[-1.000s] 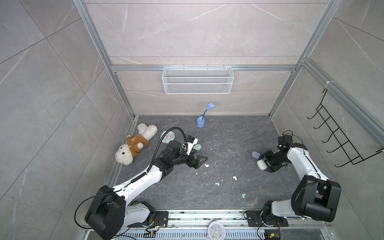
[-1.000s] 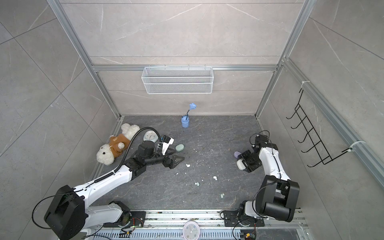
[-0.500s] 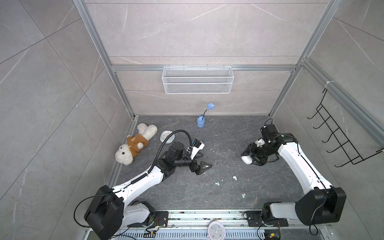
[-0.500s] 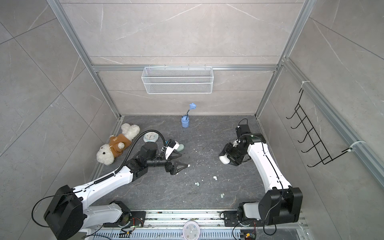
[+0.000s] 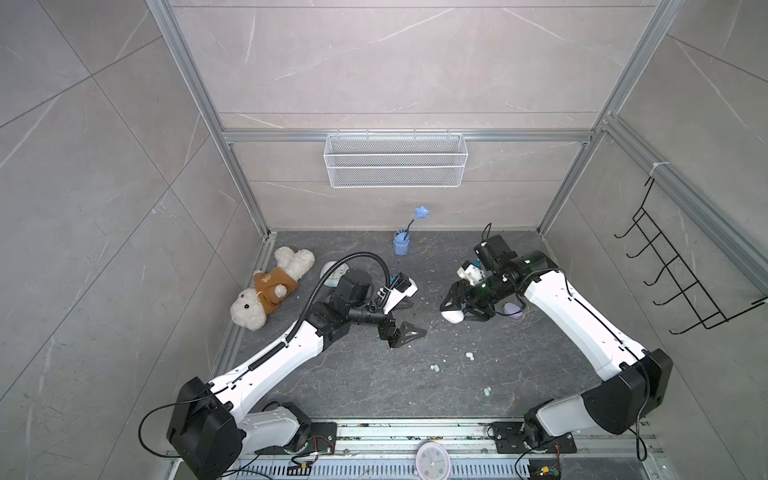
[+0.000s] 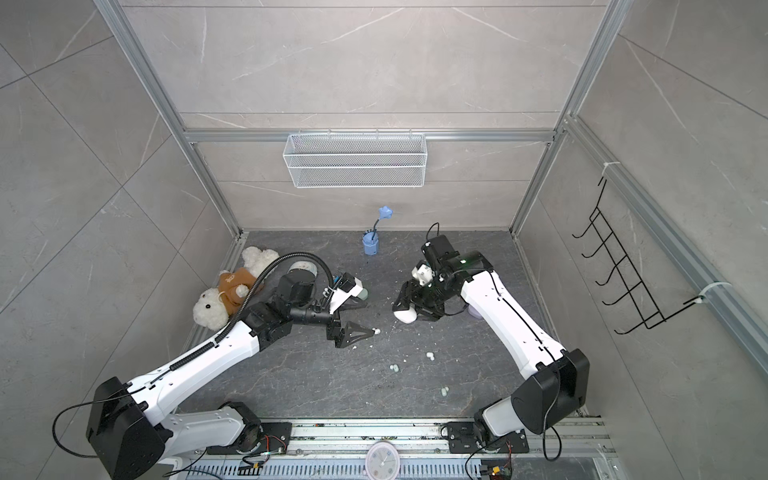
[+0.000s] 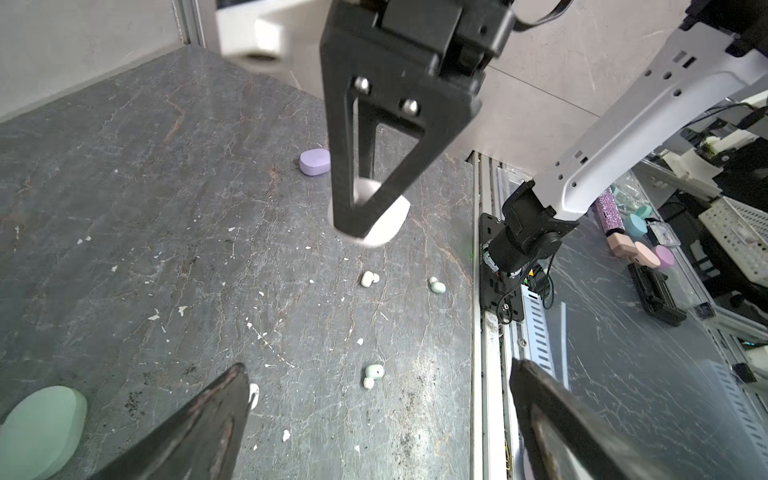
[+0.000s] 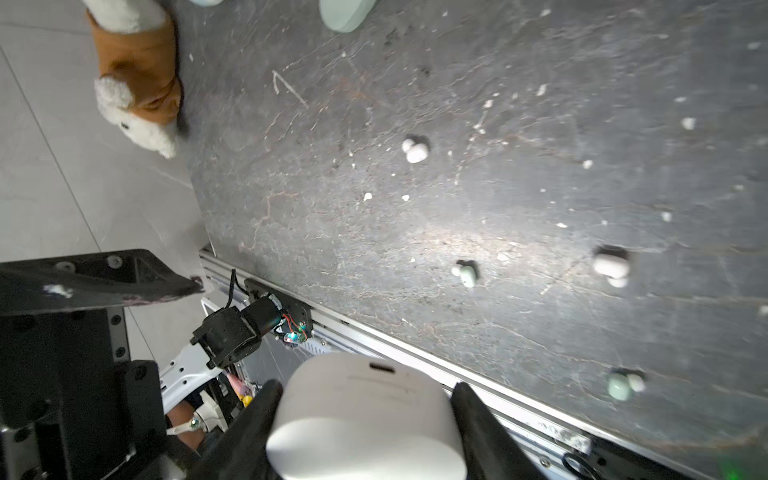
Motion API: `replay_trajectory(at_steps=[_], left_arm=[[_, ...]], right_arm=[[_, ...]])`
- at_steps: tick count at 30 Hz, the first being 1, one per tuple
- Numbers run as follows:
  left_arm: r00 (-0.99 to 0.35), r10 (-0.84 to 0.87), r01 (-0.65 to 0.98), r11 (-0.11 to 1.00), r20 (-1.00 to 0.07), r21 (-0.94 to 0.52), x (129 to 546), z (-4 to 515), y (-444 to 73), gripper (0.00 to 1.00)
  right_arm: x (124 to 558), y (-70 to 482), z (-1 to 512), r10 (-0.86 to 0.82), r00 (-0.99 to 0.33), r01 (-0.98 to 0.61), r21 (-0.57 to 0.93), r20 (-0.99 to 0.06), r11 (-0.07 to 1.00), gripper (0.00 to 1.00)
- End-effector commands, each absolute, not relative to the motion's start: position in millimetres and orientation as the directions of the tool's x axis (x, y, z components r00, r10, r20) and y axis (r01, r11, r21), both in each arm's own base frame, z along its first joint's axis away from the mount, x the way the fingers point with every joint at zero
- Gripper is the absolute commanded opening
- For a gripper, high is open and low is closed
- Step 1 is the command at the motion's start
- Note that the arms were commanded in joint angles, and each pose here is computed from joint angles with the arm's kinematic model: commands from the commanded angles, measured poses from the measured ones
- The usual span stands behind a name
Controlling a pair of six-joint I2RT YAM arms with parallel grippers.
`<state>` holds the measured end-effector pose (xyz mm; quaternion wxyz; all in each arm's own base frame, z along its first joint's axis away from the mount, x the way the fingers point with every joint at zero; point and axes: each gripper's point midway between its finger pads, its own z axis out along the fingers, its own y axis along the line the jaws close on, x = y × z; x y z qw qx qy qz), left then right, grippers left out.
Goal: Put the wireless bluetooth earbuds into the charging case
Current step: 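Lift the white case with the right gripper and carry it toward the left gripper, then close the left gripper on the white case while the right gripper holds it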
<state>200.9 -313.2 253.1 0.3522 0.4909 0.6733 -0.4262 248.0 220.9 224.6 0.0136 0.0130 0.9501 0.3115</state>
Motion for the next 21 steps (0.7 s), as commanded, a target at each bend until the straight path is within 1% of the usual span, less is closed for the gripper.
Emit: replay_trajectory(at_steps=[1,5,8,17,21], left_arm=[[-0.228,0.441,0.974,0.092,-0.868,-0.208,184,244,-306,0.99],[-0.195,0.436,0.981,0.080,-0.879,-0.177,180,245,-303,0.97],[-0.176,0.445,0.984,0.086,-0.878,-0.154,182,243,-301,0.93],[-0.129,0.433,0.991,0.092,-0.892,-0.099,192,250,-306,0.82],[-0.122,0.416,0.992,0.056,-0.901,-0.109,190,255,-312,0.76]], right_arm=[[249,255,240,-0.048,-0.996,-0.084,0.685,-0.071,0.724,0.56],[244,276,247,-0.110,-0.989,-0.150,0.722,-0.103,0.675,0.56],[238,288,251,-0.146,-0.982,-0.183,0.748,-0.116,0.638,0.56],[223,296,244,-0.199,-0.975,-0.202,0.745,-0.095,0.635,0.56],[222,299,245,-0.206,-0.973,-0.210,0.749,-0.100,0.629,0.56]])
